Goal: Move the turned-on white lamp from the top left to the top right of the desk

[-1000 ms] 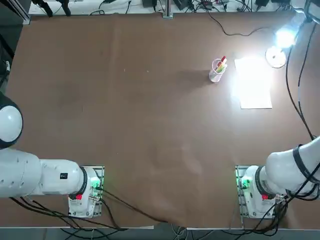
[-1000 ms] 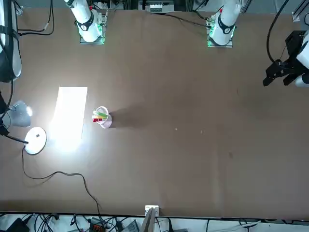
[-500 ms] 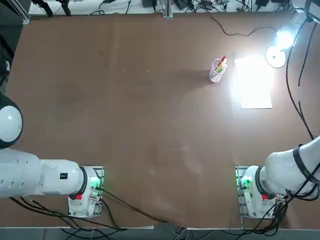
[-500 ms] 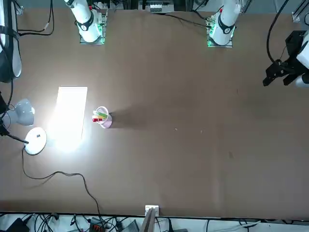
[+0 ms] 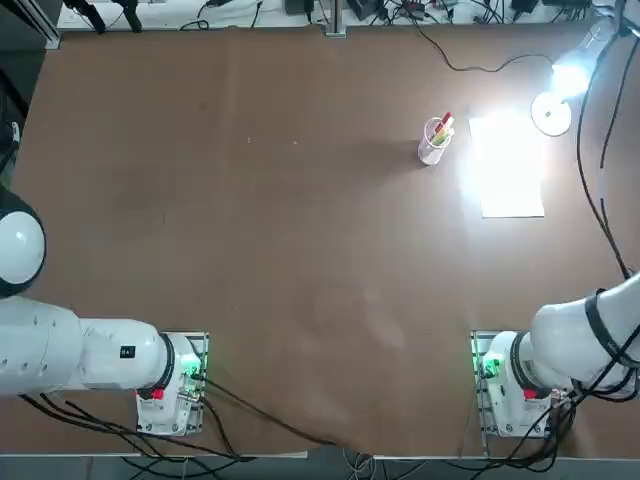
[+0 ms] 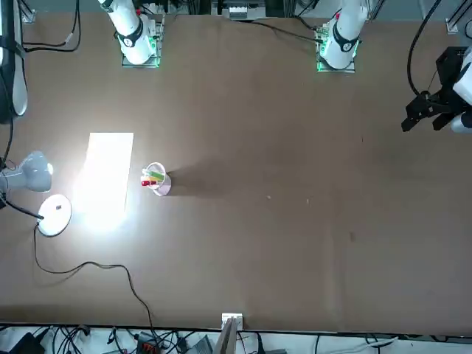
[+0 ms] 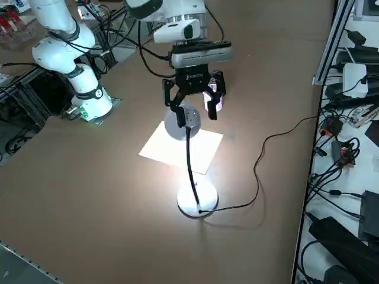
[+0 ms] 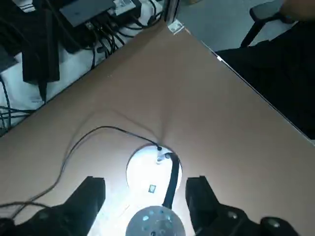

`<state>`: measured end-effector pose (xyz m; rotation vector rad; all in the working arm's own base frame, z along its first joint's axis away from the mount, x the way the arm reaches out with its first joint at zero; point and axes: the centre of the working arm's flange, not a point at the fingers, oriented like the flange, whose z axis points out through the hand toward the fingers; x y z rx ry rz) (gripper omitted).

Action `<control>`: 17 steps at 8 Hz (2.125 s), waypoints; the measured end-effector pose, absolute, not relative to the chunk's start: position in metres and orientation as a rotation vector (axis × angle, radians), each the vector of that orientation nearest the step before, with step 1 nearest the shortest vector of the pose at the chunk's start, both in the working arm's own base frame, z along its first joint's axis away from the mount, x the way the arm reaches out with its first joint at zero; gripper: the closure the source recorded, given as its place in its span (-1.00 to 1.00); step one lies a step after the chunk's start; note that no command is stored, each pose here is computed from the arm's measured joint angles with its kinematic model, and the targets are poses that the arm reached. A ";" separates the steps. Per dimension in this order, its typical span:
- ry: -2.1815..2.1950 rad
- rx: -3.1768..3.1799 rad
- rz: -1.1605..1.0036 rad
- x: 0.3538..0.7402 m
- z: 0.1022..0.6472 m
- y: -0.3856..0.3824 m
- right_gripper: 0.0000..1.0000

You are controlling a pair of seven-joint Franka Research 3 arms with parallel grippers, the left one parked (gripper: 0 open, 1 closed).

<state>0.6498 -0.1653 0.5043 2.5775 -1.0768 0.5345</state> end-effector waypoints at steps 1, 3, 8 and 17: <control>-1.014 2.589 0.560 0.649 0.531 -0.166 -1.00; -0.836 2.737 0.437 0.634 0.576 -0.148 -1.00; -0.386 3.123 -0.231 0.590 0.565 -0.055 -1.00; 0.087 3.140 0.010 0.540 0.592 0.024 -1.00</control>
